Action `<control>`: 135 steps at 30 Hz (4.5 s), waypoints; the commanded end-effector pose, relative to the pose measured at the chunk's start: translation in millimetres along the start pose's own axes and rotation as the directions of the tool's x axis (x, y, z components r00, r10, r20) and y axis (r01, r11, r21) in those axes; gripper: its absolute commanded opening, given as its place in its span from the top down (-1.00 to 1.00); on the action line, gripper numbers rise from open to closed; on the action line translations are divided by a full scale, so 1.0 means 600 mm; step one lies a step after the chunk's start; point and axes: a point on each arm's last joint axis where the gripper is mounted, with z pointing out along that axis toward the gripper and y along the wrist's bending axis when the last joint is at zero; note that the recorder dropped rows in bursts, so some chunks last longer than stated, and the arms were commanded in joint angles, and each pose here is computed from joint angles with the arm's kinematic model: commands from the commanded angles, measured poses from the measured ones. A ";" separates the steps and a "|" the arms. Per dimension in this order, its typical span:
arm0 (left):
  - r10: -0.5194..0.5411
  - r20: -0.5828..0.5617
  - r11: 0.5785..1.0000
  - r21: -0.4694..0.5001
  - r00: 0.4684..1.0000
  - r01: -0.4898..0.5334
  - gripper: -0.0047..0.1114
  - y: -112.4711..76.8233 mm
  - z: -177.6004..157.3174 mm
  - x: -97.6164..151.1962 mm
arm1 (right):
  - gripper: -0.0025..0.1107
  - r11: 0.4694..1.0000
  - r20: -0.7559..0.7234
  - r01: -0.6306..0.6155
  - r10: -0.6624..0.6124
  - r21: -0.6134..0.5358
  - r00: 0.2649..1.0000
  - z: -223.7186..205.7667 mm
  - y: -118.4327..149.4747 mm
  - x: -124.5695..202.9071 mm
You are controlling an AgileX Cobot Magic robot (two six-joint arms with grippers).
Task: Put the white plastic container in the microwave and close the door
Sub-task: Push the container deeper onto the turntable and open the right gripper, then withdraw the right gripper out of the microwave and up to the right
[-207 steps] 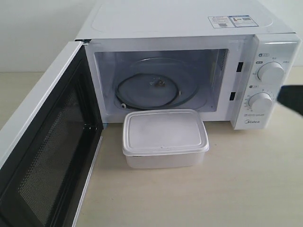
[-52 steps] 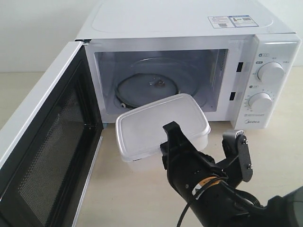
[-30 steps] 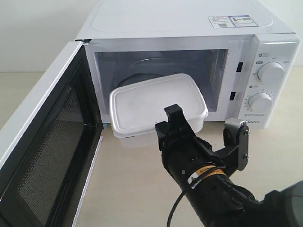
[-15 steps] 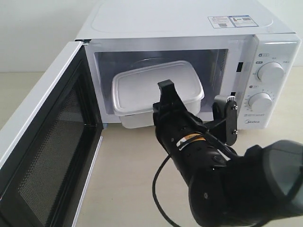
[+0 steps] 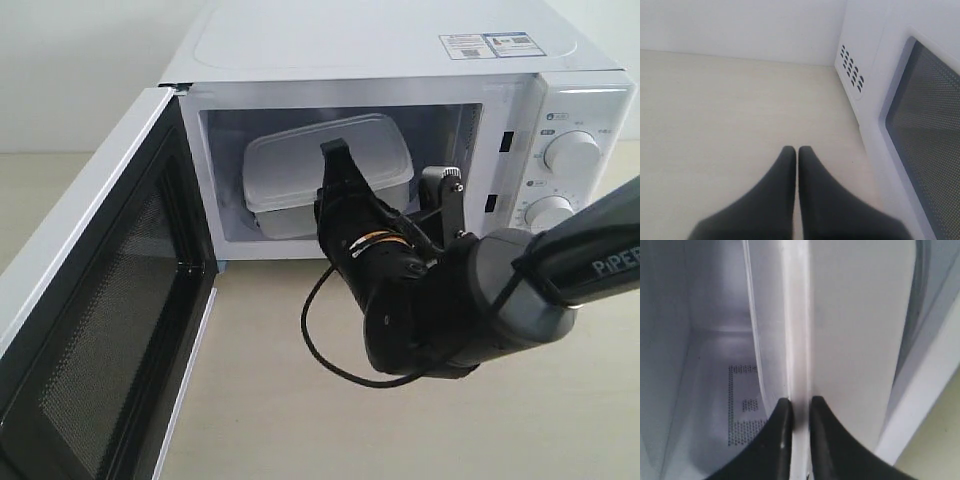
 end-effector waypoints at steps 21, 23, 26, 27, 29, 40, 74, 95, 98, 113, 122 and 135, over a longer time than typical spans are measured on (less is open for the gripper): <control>-0.007 -0.001 1.000 -0.004 1.000 0.007 0.85 0.001 0.000 0.002 | 0.50 0.999 -0.004 -0.042 0.042 -0.005 0.999 0.042 -0.002 -0.003; -0.007 -0.001 1.000 -0.004 1.000 0.007 0.85 0.001 0.000 0.002 | -0.09 1.000 -0.014 -0.028 0.027 -0.011 1.000 0.042 -0.001 -0.001; -0.007 -0.001 1.000 -0.004 1.000 0.007 0.85 0.001 0.000 0.002 | -0.26 0.999 -0.051 0.038 -0.040 -0.038 0.998 0.041 0.003 0.004; -0.007 -0.001 1.000 -0.004 1.000 0.007 0.85 0.001 0.000 0.002 | -0.16 0.998 -0.064 0.047 -0.050 -0.045 0.997 0.040 0.004 0.007; -0.007 -0.001 1.000 -0.004 1.000 0.007 0.85 0.001 0.000 0.002 | 0.25 0.995 -0.115 0.068 -0.077 -0.078 0.990 0.027 0.016 0.016; -0.007 -0.001 1.000 -0.004 1.000 0.007 0.85 0.001 0.000 0.002 | 0.85 0.576 -0.078 0.772 -0.812 -0.267 0.579 -0.073 0.007 -0.014; -0.007 -0.001 1.000 -0.004 1.000 0.007 0.85 0.001 0.000 0.002 | 0.96 0.061 0.031 0.996 -0.998 -0.059 0.063 0.059 0.001 -0.001; -0.007 -0.001 1.000 -0.004 1.000 0.007 0.85 0.001 0.000 0.002 | 0.96 0.026 -0.081 0.998 -0.997 -0.056 0.022 0.047 0.048 -0.012; -0.007 -0.001 1.000 -0.004 1.000 0.007 0.85 0.001 0.000 0.002 | 0.96 -0.017 -0.121 0.998 -0.992 -0.054 -0.023 0.021 0.062 -0.007; -0.007 -0.001 1.000 -0.004 1.000 0.007 0.85 0.001 0.000 0.002 | 0.96 0.025 -0.199 0.957 -0.979 -0.289 -0.034 -0.193 0.116 -0.028; -0.007 -0.001 1.000 -0.004 1.000 0.007 0.85 0.001 0.000 0.002 | 0.96 0.161 -0.167 0.806 -0.983 -0.570 0.078 -0.308 0.181 -0.050; -0.007 -0.001 1.000 -0.004 1.000 0.007 0.85 0.001 0.000 0.002 | 0.96 0.178 -0.077 0.718 -0.982 -0.673 0.172 -0.369 0.225 -0.074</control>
